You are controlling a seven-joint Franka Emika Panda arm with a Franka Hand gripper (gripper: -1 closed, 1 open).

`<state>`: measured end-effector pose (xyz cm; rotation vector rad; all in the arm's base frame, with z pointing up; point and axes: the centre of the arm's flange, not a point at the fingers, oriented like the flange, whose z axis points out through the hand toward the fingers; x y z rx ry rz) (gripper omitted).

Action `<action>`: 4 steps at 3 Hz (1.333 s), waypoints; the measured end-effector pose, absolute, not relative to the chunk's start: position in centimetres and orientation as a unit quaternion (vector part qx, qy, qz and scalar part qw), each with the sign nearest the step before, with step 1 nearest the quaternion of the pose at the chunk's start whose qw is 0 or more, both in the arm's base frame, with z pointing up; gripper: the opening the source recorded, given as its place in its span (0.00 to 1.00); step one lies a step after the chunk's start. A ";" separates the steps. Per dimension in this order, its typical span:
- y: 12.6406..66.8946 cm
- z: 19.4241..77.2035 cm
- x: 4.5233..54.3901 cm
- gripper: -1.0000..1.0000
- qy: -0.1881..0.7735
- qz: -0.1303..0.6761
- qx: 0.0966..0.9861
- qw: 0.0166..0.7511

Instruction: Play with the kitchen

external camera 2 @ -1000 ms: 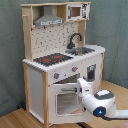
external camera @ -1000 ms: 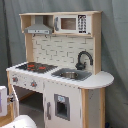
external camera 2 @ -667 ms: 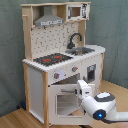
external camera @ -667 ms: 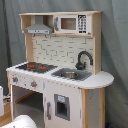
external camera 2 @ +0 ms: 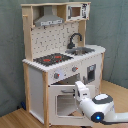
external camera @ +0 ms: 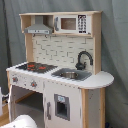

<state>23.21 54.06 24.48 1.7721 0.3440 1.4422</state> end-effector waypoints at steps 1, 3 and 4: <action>54.5 24.3 23.6 1.00 0.139 0.570 0.702 0.403; 59.1 24.0 24.7 1.00 0.168 0.581 0.694 0.390; 61.4 27.8 23.6 1.00 0.185 0.608 0.668 0.387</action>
